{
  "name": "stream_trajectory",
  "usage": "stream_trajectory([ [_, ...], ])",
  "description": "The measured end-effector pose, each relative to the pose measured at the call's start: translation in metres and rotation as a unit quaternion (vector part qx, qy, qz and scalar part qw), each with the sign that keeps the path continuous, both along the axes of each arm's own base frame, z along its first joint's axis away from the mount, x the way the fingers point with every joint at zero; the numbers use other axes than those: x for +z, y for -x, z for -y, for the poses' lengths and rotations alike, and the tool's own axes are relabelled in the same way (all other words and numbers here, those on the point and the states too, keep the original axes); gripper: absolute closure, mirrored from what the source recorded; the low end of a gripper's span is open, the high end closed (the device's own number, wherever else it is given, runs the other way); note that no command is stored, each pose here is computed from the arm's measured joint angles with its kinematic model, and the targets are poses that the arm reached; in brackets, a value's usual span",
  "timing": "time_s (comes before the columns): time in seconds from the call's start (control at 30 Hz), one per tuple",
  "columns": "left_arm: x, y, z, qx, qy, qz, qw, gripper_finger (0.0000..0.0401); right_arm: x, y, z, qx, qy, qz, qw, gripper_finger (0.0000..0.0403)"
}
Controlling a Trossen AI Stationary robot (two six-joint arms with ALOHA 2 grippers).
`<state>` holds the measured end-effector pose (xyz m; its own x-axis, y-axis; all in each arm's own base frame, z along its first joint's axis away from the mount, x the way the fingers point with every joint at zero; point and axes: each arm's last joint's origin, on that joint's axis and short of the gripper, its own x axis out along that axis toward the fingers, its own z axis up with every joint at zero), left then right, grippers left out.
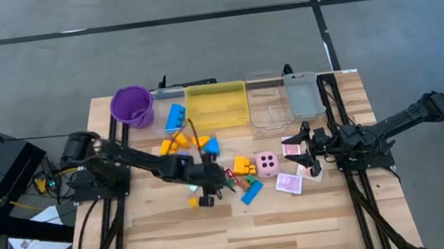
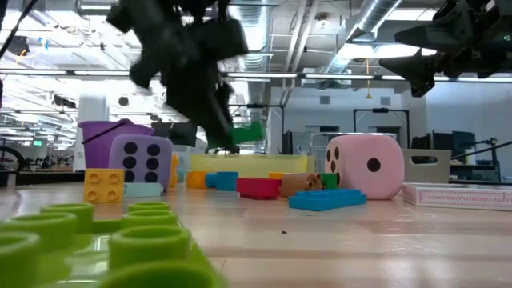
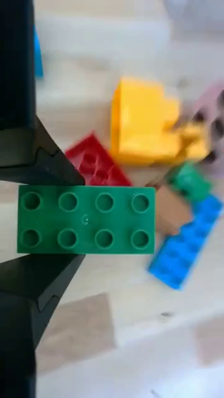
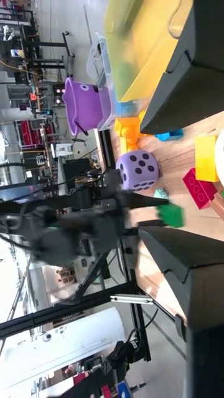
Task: Pick & Place Toys
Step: Put the small green game piece into the gray bin
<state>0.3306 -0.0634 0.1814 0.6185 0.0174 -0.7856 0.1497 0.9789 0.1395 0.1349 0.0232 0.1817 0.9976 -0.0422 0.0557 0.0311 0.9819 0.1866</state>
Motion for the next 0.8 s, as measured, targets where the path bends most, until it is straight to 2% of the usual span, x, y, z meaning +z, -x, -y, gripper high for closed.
stream_trajectory([
  [0.07,0.015,0.003,-0.007,0.012,0.025,0.024,0.999,0.0265,0.0,0.0,-0.001,0.009,0.012,0.001,1.0,0.0154],
  [0.13,0.033,0.006,-0.016,0.021,0.077,0.054,0.995,0.0265,0.003,0.0,-0.003,0.026,0.033,0.014,0.999,0.0154],
  [0.3,0.063,0.009,-0.039,0.032,0.207,0.11,0.972,0.0265,0.015,0.0,-0.009,0.059,0.113,0.086,0.988,0.0154],
  [0.43,0.079,0.009,-0.051,0.015,0.274,0.148,0.95,0.0265,0.024,-0.008,-0.013,0.053,0.194,0.082,0.976,0.0154],
  [0.6,0.084,0.009,-0.062,0.008,0.331,0.151,0.932,0.0265,0.043,-0.03,-0.018,0.037,0.243,0.059,0.967,0.0154],
  [0.8,0.085,0.009,-0.066,0.01,0.346,0.148,0.926,0.0265,0.06,-0.066,-0.025,0.037,0.281,0.023,0.959,0.0154],
])
